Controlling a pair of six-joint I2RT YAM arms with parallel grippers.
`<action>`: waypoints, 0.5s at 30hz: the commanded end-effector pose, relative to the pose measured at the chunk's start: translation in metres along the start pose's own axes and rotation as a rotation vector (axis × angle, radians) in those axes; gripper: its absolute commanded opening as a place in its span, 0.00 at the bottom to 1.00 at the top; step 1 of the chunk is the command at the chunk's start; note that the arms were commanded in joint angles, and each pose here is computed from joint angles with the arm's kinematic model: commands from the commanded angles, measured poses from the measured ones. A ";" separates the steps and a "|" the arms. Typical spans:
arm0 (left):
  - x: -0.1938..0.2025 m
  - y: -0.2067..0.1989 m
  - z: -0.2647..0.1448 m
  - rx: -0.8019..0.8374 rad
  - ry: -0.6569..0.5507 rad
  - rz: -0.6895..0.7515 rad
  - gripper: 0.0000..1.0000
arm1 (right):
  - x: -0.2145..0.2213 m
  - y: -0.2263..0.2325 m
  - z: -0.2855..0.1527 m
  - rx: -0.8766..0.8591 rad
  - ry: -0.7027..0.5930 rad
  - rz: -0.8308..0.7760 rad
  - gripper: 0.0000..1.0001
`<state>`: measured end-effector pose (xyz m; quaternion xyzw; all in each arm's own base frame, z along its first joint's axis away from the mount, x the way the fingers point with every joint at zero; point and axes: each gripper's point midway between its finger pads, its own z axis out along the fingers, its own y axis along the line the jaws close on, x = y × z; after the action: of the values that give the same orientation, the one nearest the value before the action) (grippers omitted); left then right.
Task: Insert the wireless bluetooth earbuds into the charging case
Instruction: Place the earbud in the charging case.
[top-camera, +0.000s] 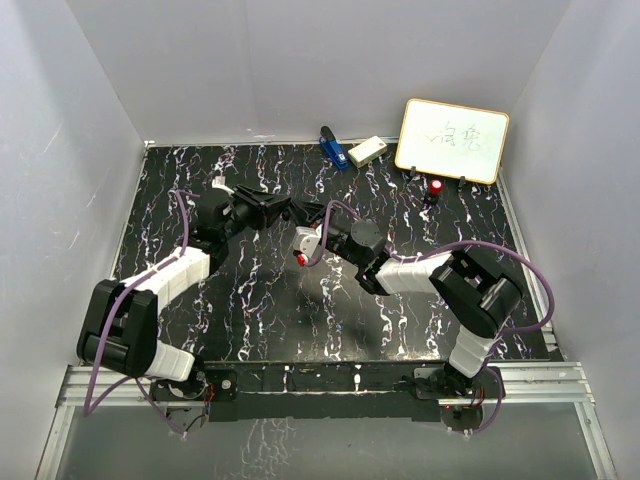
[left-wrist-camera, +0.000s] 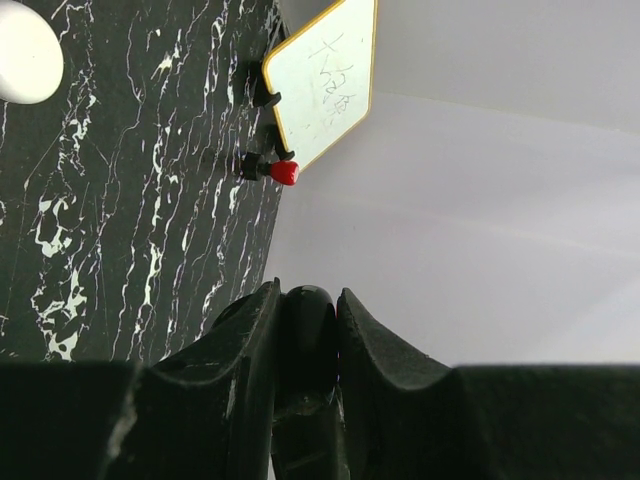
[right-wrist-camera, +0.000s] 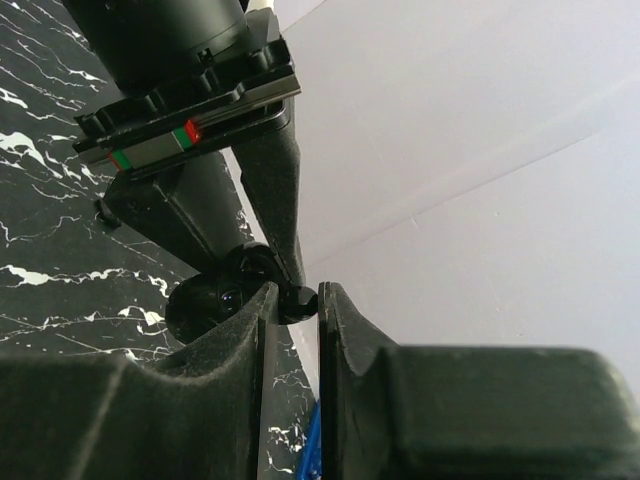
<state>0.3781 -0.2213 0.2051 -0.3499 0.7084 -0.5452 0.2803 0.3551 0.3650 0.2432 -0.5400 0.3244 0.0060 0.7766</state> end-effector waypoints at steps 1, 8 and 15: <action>0.001 -0.045 -0.014 0.105 -0.013 0.046 0.00 | -0.014 -0.026 0.005 0.082 -0.051 -0.024 0.00; 0.001 -0.048 -0.015 0.111 -0.016 0.048 0.00 | -0.012 -0.022 0.003 0.073 -0.045 -0.021 0.00; 0.000 -0.049 -0.015 0.112 -0.020 0.047 0.00 | -0.011 -0.019 0.002 0.064 -0.042 -0.026 0.00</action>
<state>0.3764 -0.2194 0.2135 -0.3484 0.7043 -0.5467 0.2892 0.3550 0.3650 0.2444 -0.5389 0.3229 0.0056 0.7780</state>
